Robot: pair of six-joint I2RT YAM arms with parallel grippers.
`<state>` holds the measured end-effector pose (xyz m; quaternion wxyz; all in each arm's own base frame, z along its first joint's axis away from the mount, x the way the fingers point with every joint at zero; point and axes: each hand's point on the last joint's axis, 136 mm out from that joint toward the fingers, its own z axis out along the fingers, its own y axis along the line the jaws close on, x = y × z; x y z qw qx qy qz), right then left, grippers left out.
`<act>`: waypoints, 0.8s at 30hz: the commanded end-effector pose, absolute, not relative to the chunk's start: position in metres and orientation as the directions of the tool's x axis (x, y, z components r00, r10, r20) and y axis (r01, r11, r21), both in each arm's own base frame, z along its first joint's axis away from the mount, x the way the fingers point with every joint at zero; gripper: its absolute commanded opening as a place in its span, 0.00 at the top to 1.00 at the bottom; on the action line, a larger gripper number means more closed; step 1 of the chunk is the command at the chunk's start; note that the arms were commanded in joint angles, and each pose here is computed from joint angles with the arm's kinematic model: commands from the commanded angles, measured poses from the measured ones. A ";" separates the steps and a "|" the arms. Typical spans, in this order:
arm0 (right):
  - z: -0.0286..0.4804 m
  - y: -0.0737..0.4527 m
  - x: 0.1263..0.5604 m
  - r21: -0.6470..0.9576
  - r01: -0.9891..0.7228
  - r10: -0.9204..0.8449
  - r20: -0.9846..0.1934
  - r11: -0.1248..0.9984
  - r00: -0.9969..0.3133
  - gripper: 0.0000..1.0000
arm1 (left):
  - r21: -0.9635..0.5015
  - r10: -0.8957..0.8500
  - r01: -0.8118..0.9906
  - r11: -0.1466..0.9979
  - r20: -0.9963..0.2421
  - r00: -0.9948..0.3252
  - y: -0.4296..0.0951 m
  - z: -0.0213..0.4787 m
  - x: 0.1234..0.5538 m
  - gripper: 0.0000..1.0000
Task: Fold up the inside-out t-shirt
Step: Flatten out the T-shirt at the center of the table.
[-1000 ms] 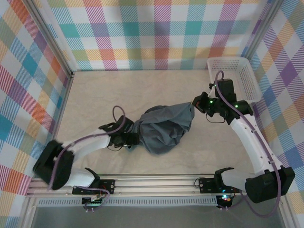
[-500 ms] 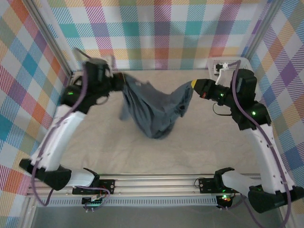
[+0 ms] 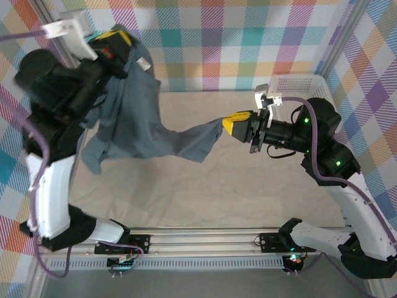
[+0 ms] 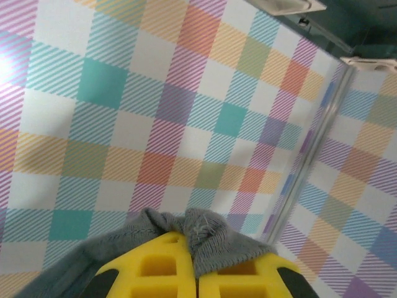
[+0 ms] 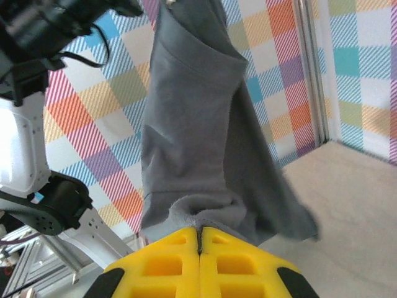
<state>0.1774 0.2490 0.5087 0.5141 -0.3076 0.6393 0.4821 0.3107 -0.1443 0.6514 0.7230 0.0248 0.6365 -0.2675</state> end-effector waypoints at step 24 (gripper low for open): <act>0.250 0.094 0.323 0.531 0.277 0.551 -0.472 0.801 -0.689 1.00 | -0.466 -0.341 -0.051 0.883 -0.563 -0.753 -0.161 0.257 0.364 0.35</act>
